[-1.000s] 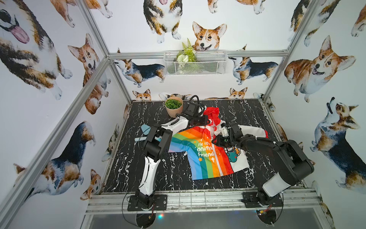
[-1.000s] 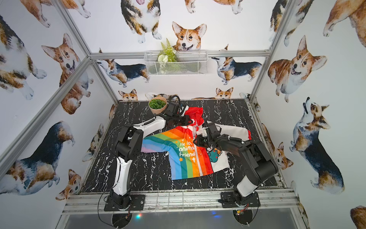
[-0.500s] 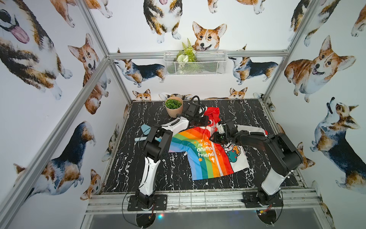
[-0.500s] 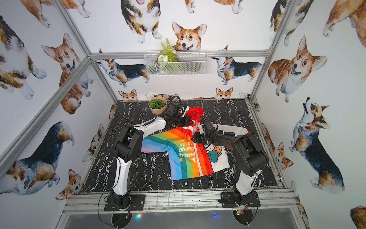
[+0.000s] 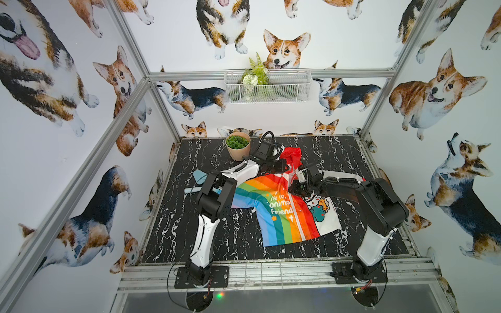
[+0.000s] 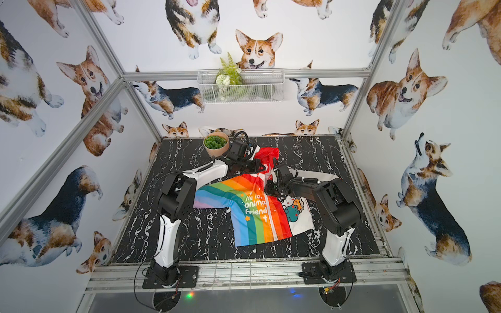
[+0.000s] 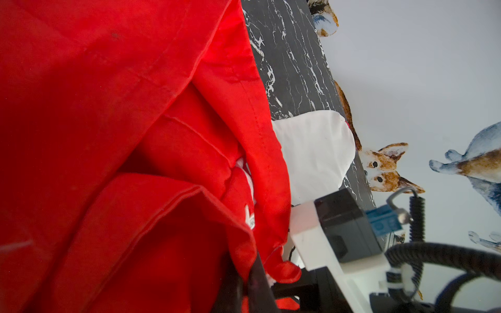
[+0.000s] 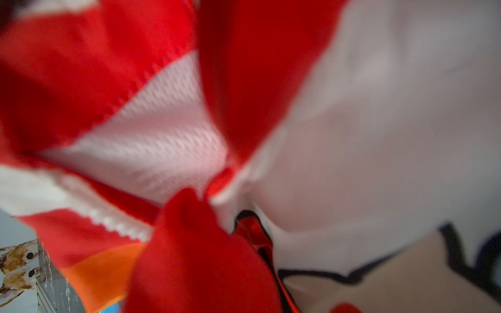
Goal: Unzip the jacket
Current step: Unzip the zipper on the jacket.
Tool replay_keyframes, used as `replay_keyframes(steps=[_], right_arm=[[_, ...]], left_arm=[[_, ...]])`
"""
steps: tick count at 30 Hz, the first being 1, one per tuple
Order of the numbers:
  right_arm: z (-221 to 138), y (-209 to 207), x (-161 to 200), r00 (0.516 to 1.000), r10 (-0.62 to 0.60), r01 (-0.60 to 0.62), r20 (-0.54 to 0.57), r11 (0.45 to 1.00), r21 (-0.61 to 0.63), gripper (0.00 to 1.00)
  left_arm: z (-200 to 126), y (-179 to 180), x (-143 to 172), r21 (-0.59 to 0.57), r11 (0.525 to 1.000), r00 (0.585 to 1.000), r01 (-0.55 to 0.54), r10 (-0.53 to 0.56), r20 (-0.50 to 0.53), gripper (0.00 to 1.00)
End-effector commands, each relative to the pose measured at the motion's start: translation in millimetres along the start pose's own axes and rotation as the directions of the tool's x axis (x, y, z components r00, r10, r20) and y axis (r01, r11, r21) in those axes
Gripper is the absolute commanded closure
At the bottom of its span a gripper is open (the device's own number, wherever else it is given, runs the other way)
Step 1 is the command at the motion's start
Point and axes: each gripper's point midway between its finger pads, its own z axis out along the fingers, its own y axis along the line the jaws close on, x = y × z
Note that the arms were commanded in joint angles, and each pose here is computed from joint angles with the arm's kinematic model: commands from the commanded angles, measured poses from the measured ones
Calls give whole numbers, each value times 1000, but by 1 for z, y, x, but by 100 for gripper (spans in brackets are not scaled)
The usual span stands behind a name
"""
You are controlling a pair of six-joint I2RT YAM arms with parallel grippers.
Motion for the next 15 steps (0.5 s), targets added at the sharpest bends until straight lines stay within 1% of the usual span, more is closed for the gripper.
replay_keyframes(steps=[1,12,15], right_arm=[[1,2,1,1000,14,-14,-10,1000,-8,84],[-1,3,1,1000,8,-8,-9,1000,-8,98],[-4,4,-1,1000,1,-1,1,1000,-7,100]], left_arm=[[-3,-6,-5,13,1000,1000,-14,14,13,100],[-3,-5,-4,12,1000,1000,-16,16,10,100],[-1,-4,-3,9,1000,1000,-14,14,7,100]])
